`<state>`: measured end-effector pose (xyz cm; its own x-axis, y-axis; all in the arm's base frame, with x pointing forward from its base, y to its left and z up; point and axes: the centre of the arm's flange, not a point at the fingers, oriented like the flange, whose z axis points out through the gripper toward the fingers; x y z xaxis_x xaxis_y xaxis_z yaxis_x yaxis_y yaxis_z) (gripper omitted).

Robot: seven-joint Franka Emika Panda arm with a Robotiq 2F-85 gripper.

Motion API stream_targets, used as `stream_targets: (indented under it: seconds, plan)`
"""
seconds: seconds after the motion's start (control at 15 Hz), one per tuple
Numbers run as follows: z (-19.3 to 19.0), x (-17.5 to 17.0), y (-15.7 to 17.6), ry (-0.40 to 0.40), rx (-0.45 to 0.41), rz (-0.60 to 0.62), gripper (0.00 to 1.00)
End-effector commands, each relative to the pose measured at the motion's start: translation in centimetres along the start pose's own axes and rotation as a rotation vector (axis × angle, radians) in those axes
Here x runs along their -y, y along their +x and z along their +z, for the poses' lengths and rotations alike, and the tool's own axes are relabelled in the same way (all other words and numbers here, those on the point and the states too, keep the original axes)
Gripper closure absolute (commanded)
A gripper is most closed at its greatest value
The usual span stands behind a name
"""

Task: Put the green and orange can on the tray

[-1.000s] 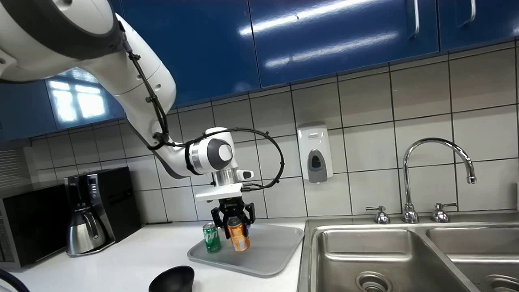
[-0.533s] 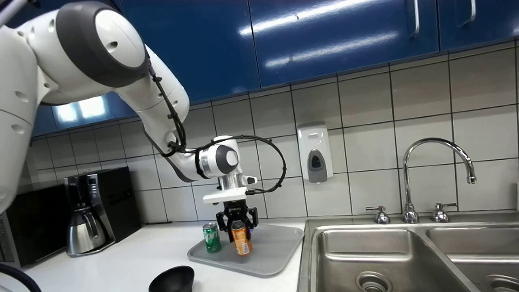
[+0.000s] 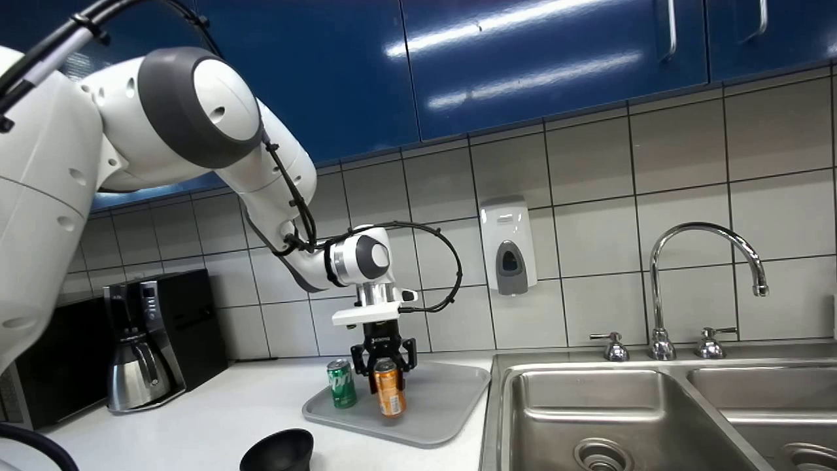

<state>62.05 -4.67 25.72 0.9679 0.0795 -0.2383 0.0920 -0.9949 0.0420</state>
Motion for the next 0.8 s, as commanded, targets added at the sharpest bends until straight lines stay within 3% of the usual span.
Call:
stream_targets:
  seconds: [0.0,0.67,0.73]
  plan:
    - [-0.7,-0.1,1.8,0.011,0.028,0.026,0.61]
    - [0.5,-0.3,2.5,0.009,0.047,0.022,0.61]
    - [0.6,-0.3,2.6,0.006,0.051,0.023,0.20]
